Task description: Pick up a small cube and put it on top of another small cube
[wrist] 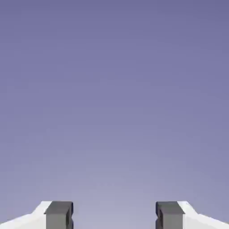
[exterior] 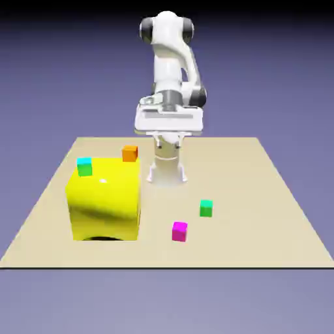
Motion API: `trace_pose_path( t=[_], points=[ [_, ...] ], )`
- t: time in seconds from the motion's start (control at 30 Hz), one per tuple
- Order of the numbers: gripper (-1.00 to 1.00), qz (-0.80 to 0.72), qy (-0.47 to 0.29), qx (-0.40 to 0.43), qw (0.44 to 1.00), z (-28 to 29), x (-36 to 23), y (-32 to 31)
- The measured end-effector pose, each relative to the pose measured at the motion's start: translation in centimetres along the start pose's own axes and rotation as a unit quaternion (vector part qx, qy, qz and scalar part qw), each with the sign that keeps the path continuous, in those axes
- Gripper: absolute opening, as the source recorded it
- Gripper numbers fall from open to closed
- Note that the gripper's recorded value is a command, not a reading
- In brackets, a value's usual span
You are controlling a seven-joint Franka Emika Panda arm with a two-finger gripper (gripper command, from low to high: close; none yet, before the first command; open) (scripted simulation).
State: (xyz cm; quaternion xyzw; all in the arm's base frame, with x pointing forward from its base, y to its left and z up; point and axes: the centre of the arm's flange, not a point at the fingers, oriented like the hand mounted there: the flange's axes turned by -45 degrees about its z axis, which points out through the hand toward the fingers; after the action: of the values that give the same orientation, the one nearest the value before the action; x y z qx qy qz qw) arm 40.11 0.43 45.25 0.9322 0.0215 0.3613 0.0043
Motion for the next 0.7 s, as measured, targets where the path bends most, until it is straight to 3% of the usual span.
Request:
trace_pose_path(
  t=[0.33, 0.7],
  points=[
    [0.0, 0.042, -0.237, 0.008, 0.971, 10.5, 1.8, 0.3],
    [0.0, 0.081, -0.481, 0.018, 0.873, 21.7, -0.5, 0.0]
  ],
)
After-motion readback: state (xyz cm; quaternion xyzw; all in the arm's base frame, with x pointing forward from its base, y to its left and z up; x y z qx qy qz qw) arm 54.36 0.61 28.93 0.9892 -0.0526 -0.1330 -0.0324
